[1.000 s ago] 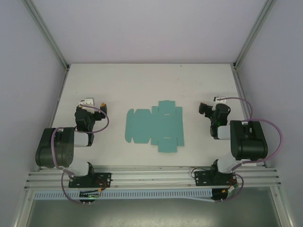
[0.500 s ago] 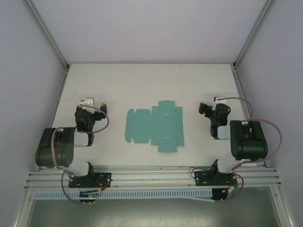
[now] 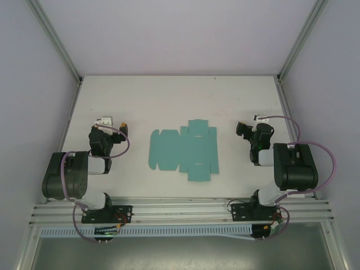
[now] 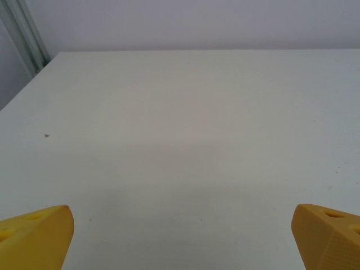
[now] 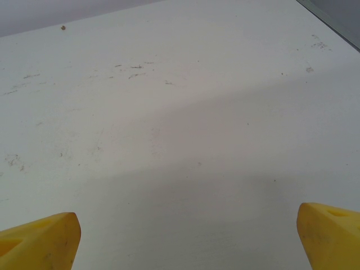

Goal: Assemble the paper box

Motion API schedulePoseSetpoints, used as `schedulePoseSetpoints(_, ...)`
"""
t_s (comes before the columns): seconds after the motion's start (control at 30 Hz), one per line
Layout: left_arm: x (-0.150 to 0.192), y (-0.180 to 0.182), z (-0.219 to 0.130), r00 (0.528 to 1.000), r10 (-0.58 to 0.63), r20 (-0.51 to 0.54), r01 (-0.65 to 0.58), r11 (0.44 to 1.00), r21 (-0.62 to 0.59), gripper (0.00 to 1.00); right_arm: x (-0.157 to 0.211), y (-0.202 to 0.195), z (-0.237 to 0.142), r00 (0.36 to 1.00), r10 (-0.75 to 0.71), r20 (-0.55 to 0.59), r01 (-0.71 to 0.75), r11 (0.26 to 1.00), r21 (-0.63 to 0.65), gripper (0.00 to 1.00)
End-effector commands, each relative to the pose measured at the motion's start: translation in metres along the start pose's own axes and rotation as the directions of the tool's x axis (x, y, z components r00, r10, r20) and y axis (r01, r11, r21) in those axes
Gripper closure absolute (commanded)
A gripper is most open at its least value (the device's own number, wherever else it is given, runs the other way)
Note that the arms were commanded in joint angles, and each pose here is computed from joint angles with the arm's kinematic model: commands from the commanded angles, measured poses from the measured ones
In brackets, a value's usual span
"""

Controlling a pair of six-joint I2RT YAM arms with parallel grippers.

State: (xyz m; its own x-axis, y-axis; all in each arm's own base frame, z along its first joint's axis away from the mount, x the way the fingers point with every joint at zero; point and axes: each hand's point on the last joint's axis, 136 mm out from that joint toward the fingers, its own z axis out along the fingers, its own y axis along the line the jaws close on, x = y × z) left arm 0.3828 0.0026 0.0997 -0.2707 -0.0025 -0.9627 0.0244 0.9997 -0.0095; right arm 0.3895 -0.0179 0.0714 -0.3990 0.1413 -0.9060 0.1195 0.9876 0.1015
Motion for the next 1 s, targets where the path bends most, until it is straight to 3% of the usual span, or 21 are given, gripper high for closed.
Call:
schedulePoseSetpoints(0.0, -0.015, -0.01, 0.003, 0.999, 0.027, 0.038, -0.03, 0.998, 0.061, 0.01, -0.023, 0.0, -0.001, 0.998, 0.018, 0.056, -0.017, 1.0, -0.006, 0.01)
schedulePoseSetpoints(0.13, -0.02, -0.006, 0.004, 0.999, 0.017, 0.047, -0.019, 0.999, 0.036, 0.01, -0.038, 0.004, -0.006, 1.0, 0.008, 0.022, -0.008, 1.0, -0.009, 0.02)
schedulePoseSetpoints(0.27, -0.047, 0.01, 0.004, 0.999, -0.022, -0.031, 0.02, 0.998, -0.054, 0.02, -0.054, 0.013, -0.02, 1.0, 0.001, -0.01, -0.001, 1.0, 0.011, 0.02)
schedulePoseSetpoints(0.37, -0.067, 0.009, -0.008, 0.986, -0.164, -0.039, 0.161, 0.985, -0.058, 0.01, -0.066, 0.036, -0.037, 1.0, -0.006, -0.014, 0.006, 1.0, -0.004, 0.02)
schedulePoseSetpoints(0.47, -0.075, -0.01, -0.017, 0.946, -0.311, -0.095, 0.315, 0.949, 0.033, 0.03, -0.075, 0.058, -0.054, 0.999, 0.036, -0.03, -0.036, 0.999, -0.006, 0.03)
schedulePoseSetpoints(0.57, -0.073, -0.044, -0.024, 0.886, -0.401, -0.234, 0.443, 0.88, 0.171, 0.02, -0.057, 0.087, -0.064, 0.978, 0.118, -0.171, -0.135, 0.986, -0.094, 0.12)
schedulePoseSetpoints(0.67, -0.057, -0.071, -0.028, 0.812, -0.444, -0.379, 0.546, 0.807, 0.224, 0.01, -0.023, 0.125, -0.072, 0.935, 0.129, -0.331, -0.199, 0.962, -0.187, 0.19)
schedulePoseSetpoints(0.8, -0.032, -0.103, -0.03, 0.797, -0.351, -0.491, 0.502, 0.837, 0.217, 0.01, 0.015, 0.166, -0.081, 0.872, 0.059, -0.486, -0.204, 0.946, -0.251, 0.22)
schedulePoseSetpoints(0.97, -0.011, -0.124, -0.03, 0.714, -0.321, -0.622, 0.551, 0.806, 0.217, 0.01, 0.045, 0.188, -0.081, 0.775, -0.009, -0.632, -0.188, 0.952, -0.243, 0.34)
